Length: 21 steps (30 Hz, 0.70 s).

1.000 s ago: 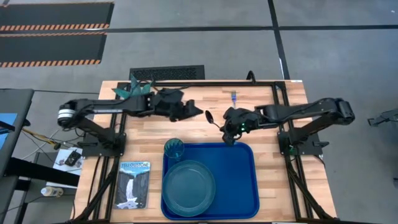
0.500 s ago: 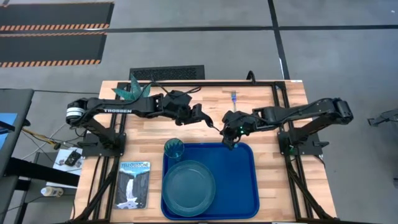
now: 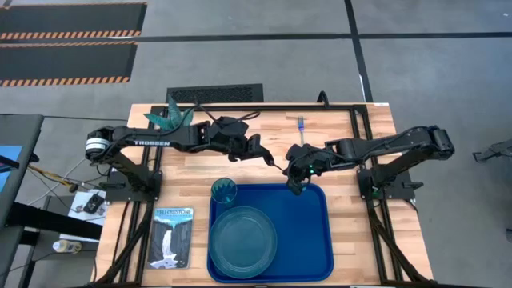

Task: Pick and place plate/cup/fork/spoon on tray
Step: Put the blue spoon on the blue serving tray to the right of the dark blue plate

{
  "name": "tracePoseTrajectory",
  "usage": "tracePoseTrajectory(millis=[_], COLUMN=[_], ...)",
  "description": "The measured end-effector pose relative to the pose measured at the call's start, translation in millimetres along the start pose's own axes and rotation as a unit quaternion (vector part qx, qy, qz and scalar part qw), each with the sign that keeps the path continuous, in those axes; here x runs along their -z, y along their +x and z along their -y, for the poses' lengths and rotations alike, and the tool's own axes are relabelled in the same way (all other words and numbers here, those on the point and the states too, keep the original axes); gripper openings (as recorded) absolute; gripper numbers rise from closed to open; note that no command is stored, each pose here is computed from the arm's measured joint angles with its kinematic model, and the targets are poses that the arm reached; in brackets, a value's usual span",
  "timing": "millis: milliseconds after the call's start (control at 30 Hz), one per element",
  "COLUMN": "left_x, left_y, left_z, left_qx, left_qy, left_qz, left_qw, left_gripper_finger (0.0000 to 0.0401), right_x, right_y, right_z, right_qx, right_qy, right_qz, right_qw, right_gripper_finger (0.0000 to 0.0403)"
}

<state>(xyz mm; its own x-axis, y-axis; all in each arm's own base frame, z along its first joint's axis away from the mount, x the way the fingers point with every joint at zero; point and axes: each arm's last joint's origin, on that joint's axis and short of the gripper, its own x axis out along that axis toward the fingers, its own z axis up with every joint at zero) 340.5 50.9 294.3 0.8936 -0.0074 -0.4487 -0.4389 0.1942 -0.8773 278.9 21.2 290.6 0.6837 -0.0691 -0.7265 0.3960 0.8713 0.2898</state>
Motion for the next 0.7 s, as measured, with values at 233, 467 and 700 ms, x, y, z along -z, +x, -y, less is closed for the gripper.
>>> tracePoseTrajectory(millis=[233, 467, 700], left_x=[1.9, 2.3, 2.1], left_y=[0.1, 0.1, 0.0], left_z=[-0.8, -3.4, -3.4], left_qx=[-0.003, -0.019, -0.020], left_qy=[0.000, 0.008, 0.015], left_qz=[-0.014, -0.006, -0.002], left_qw=[1.000, 1.000, 1.000], left_gripper_finger=[0.0134, 0.0090, 0.0053], right_x=[-0.1, 0.0, -0.1], right_y=[0.0, 0.0, 0.0], right_z=[0.1, 0.1, 0.0], right_qx=[0.000, 0.000, -0.001], right_qy=[-0.005, -0.011, -0.014], right_qz=[0.000, 0.000, 0.000], right_qw=[1.000, 1.000, 1.000], right_gripper_finger=[0.0021, 0.0023, 0.0022])
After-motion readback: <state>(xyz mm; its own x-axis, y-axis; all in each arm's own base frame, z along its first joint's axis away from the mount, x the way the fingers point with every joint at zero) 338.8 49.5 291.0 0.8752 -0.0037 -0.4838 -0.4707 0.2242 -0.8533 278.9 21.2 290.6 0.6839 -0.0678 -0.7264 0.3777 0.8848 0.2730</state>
